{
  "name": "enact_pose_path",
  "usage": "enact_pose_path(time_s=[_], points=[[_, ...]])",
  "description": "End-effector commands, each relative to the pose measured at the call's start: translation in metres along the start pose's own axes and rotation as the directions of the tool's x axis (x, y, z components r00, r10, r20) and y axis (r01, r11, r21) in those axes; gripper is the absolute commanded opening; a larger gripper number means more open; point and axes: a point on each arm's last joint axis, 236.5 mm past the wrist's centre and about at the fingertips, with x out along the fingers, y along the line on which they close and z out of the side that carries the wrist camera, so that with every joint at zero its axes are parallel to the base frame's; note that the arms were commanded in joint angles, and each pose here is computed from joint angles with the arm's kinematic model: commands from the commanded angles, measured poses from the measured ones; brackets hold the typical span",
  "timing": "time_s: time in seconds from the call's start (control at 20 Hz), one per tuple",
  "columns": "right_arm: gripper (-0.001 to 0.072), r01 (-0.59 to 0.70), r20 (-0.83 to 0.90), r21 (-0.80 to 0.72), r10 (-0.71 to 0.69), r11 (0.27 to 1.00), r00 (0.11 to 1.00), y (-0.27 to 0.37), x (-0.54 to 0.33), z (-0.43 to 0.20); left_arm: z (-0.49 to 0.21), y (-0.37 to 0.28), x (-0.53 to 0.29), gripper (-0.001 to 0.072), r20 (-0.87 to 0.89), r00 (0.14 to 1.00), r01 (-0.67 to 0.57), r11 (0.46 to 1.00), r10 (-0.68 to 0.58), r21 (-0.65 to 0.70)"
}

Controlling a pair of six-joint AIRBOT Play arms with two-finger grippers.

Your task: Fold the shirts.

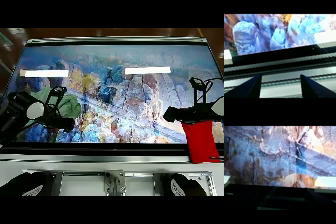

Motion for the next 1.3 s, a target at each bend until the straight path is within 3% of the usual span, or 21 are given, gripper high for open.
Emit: enact_pose_path(time_s=[0.0,0.2,0.25,0.3,0.35,0.45,0.65,1.0,1.05,1.1,1.15,1.2,1.25], points=[[0.0659,-0.001,0.003,-0.001,0.001,1.0,1.0,0.0,0.0,0.001,0.003,0.0,0.004,0.0559,0.0,1.0,-0.003,1.0,0.003,-0.004],[0.0659,0.001,0.044,0.0,-0.001,1.0,0.999,0.0,0.0,0.011,0.045,0.008,0.005,0.0566,0.159,0.987,-0.026,1.0,0.027,-0.007],[0.0659,0.003,0.062,0.0,-0.002,1.0,0.998,-0.001,0.0,0.015,0.065,0.015,0.007,0.0662,0.218,0.976,-0.016,0.999,0.024,-0.037],[0.0659,0.003,0.08,0.0,-0.003,1.0,0.997,-0.001,-0.001,0.019,0.083,0.027,0.01,0.0713,0.267,0.963,0.001,0.996,0.024,-0.093],[0.0659,0.004,0.092,0.0,-0.004,1.0,0.996,-0.001,-0.001,0.022,0.096,0.04,0.015,0.0713,0.29,0.957,0.02,0.989,0.024,-0.146],[0.0659,0.005,0.107,0.0,-0.005,1.0,0.994,-0.001,-0.001,0.026,0.108,0.079,0.036,0.0713,0.249,0.967,0.008,0.967,0.057,-0.254],[0.0659,0.007,0.137,0.001,-0.007,1.0,0.991,-0.001,-0.002,0.033,0.092,0.139,0.092,0.0713,0.007,0.996,-0.082,0.933,0.091,-0.35],[0.0659,-0.045,0.157,0.015,0.043,0.999,0.987,0.01,-0.003,0.037,0.107,0.13,0.16,0.0705,-0.023,1.0,-0.024,0.914,0.016,-0.405],[0.0659,-0.065,0.159,0.019,0.061,0.998,0.985,0.015,-0.003,0.038,0.106,0.131,0.163,0.0593,-0.031,0.999,-0.027,0.904,0.016,-0.427],[0.0659,-0.078,0.16,0.022,0.073,0.997,0.984,0.017,-0.004,0.038,0.104,0.132,0.165,0.0375,-0.04,0.999,-0.03,0.902,0.014,-0.43],[0.0659,-0.086,0.16,0.024,0.081,0.996,0.984,0.019,-0.004,0.038,0.103,0.133,0.165,0.0215,-0.045,0.999,-0.032,0.902,0.014,-0.431],[0.0659,-0.087,0.16,0.024,0.082,0.996,0.984,0.02,-0.004,0.038,0.102,0.132,0.162,0.0089,-0.05,0.999,-0.028,0.901,0.008,-0.434],[0.0659,-0.087,0.16,0.024,0.082,0.996,0.984,0.019,-0.004,0.038,0.107,0.128,0.155,0.0036,-0.042,0.999,-0.013,0.903,-0.006,-0.429]])
